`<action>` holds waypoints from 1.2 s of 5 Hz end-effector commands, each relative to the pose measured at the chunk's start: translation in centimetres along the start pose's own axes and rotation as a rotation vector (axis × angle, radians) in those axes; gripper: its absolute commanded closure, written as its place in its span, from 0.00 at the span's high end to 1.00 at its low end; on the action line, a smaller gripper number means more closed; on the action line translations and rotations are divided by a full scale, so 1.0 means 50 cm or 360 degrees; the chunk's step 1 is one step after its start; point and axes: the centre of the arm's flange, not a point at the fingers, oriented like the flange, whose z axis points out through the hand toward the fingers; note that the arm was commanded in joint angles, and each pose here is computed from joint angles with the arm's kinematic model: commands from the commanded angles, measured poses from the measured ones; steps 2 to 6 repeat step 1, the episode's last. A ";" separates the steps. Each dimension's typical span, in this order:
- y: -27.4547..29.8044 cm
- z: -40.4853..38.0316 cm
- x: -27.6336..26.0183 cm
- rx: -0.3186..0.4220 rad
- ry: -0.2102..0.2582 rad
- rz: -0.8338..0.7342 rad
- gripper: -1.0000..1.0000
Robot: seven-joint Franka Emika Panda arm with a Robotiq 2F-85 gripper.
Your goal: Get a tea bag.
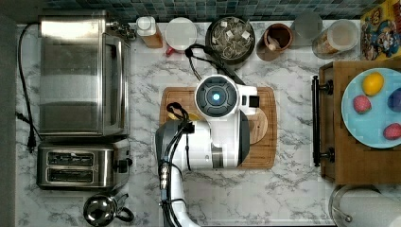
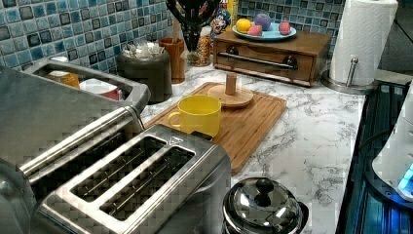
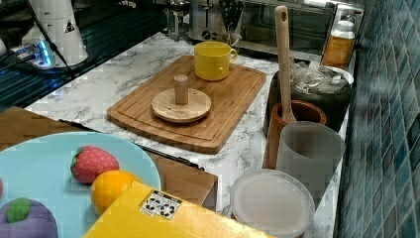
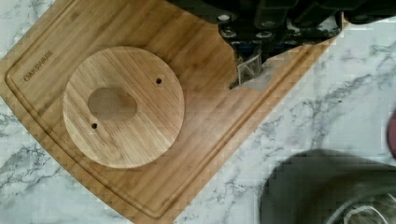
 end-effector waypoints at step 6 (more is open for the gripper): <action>-0.011 -0.116 -0.020 0.0151 0.0109 -0.0057 0.00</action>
